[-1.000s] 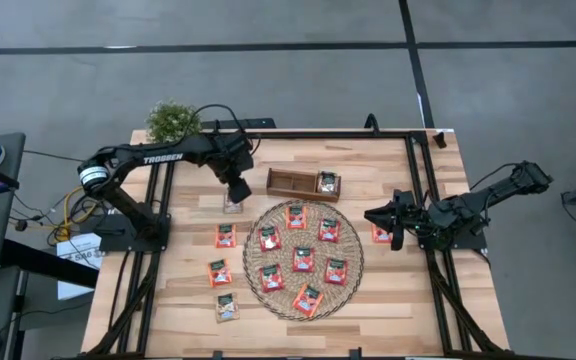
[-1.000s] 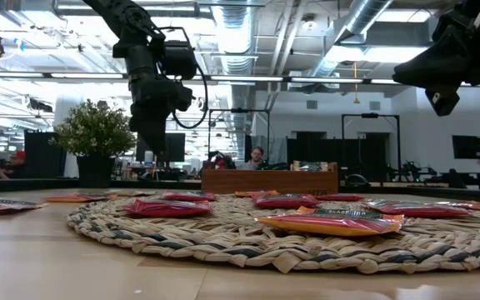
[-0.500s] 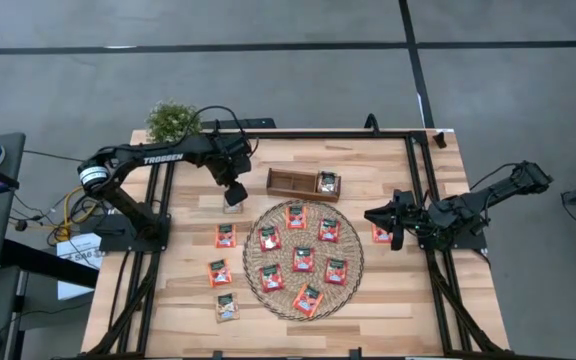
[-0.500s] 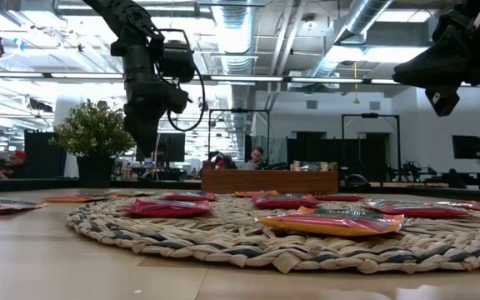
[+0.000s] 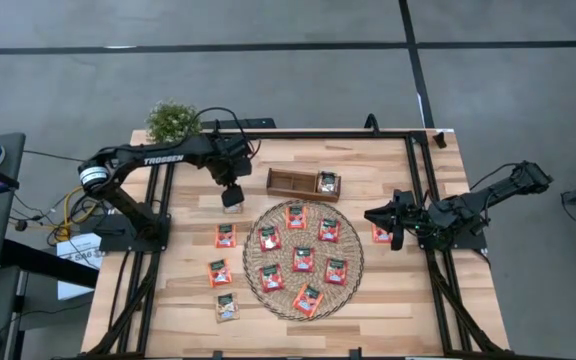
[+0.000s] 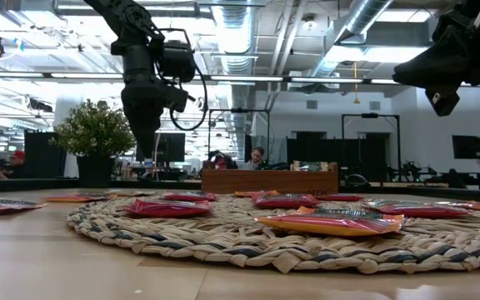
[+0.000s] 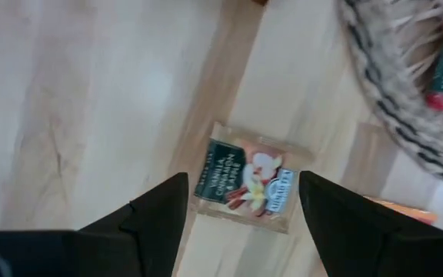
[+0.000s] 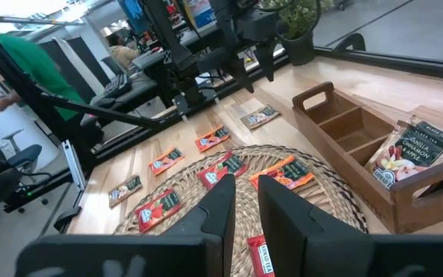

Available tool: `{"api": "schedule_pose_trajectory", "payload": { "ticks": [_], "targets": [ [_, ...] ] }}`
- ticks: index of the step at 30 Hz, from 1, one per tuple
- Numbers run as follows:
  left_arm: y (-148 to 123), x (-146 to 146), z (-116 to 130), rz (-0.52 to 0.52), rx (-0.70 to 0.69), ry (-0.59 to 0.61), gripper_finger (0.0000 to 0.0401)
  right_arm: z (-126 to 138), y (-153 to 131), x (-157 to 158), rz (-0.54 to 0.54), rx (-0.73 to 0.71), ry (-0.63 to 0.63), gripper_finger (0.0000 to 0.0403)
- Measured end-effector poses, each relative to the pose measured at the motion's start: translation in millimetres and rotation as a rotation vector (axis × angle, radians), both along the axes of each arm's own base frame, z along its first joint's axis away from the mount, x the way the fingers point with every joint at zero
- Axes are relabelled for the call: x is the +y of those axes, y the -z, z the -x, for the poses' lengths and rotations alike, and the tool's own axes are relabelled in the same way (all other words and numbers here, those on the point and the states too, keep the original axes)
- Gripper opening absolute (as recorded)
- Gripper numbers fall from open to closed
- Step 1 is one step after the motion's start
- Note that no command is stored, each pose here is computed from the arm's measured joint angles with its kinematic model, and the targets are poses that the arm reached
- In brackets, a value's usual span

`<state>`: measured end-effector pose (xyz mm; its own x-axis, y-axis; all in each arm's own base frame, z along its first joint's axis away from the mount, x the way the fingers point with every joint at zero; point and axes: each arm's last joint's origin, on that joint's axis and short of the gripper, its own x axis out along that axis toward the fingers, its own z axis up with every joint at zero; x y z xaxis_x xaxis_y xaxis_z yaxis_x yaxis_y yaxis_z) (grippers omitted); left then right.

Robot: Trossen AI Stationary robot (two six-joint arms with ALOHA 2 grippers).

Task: Pick & Place Tea
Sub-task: Put the brown tea bag into the right section of the wooden organizer

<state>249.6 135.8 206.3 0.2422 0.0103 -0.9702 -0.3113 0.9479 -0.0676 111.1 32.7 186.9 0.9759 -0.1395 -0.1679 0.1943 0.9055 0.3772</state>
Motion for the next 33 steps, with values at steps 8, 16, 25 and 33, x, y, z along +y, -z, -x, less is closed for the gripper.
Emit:
{"api": "schedule_pose_trajectory", "payload": {
  "ticks": [8,16,25,33],
  "targets": [
    [11.8,-1.9,5.9,-0.027,0.047,0.086,0.0241,0.0,0.0,0.0,0.000,0.000,0.000,0.0052],
    [26.2,8.7,-0.8,-0.032,0.036,0.077,0.0241,0.0,0.0,0.0,0.000,0.000,0.000,0.0052],
    [70.2,16.4,-5.8,0.065,0.190,0.042,0.0241,0.0,0.0,0.0,-0.008,-0.001,0.001,0.0052],
    [74.4,17.5,-5.4,0.077,0.202,0.029,0.0241,0.0,0.0,0.0,-0.009,-0.001,0.002,0.0052]
  ]
}}
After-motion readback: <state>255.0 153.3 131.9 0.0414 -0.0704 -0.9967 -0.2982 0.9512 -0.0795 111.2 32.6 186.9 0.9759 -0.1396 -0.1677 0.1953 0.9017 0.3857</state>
